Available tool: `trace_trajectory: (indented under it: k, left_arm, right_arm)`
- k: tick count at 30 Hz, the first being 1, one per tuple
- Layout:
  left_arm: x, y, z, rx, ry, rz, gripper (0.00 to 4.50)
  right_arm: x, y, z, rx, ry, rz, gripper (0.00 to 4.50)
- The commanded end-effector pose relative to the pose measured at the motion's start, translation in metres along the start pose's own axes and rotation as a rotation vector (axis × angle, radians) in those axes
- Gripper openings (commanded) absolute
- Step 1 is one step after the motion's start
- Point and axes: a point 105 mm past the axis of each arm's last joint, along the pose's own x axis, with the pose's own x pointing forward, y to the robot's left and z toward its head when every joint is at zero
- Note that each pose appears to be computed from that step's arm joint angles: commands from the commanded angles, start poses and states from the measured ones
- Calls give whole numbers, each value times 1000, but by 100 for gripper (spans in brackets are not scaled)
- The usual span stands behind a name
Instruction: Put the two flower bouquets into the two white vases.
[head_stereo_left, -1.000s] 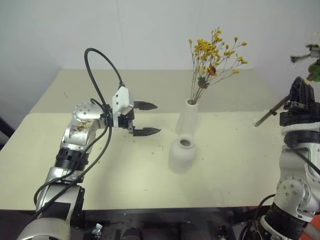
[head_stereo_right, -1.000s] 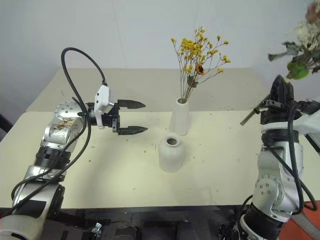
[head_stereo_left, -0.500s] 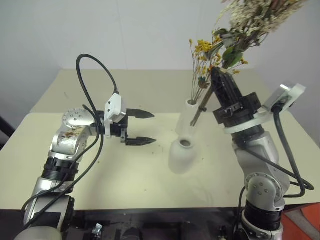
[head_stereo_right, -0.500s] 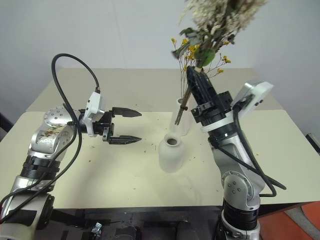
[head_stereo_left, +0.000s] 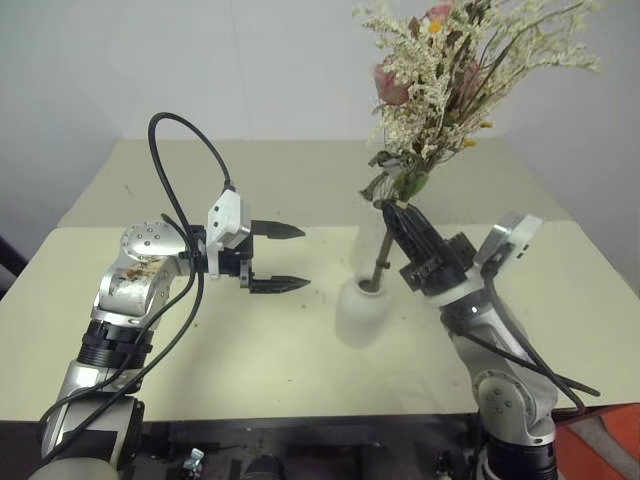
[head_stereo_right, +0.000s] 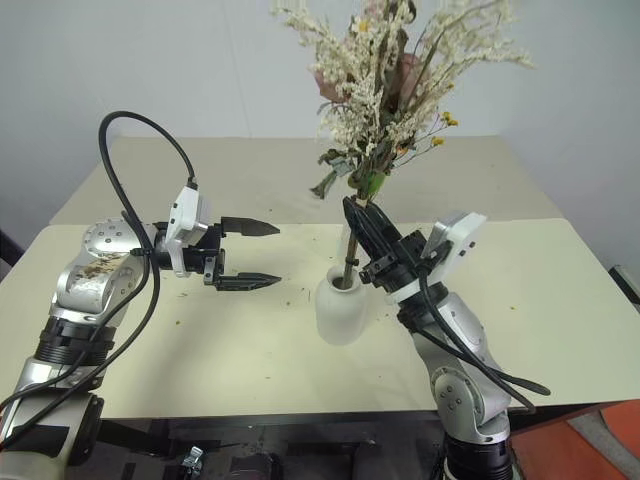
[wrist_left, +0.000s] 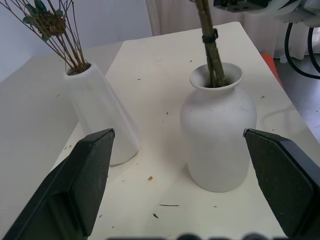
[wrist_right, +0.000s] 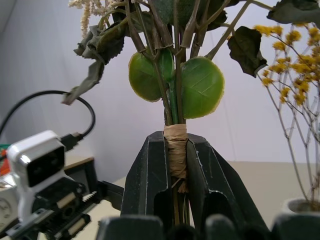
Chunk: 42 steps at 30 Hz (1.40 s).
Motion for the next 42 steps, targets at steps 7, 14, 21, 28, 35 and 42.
trace_trajectory:
  k: [7,14,21,28,35,42]
  left_arm:
    - [-9,3,10,34,-5,23,450]
    - [-11,3,9,34,-1,37,450]
    - [-11,3,9,33,-1,42,450]
    - [-10,5,9,42,-6,42,450]
    - [-10,5,9,43,-11,38,450]
    - [-10,6,8,41,-8,39,450]
  right_arm:
    - [-3,8,0,-45,-43,55,23]
    - [-10,19,-18,-79,-2,97,23]
    - [-11,17,-22,-95,-4,102,95]
    - [-18,16,-16,-130,3,96,325]
    - [-32,14,-7,-137,17,96,448]
    - [-50,11,-2,-160,49,60,448]
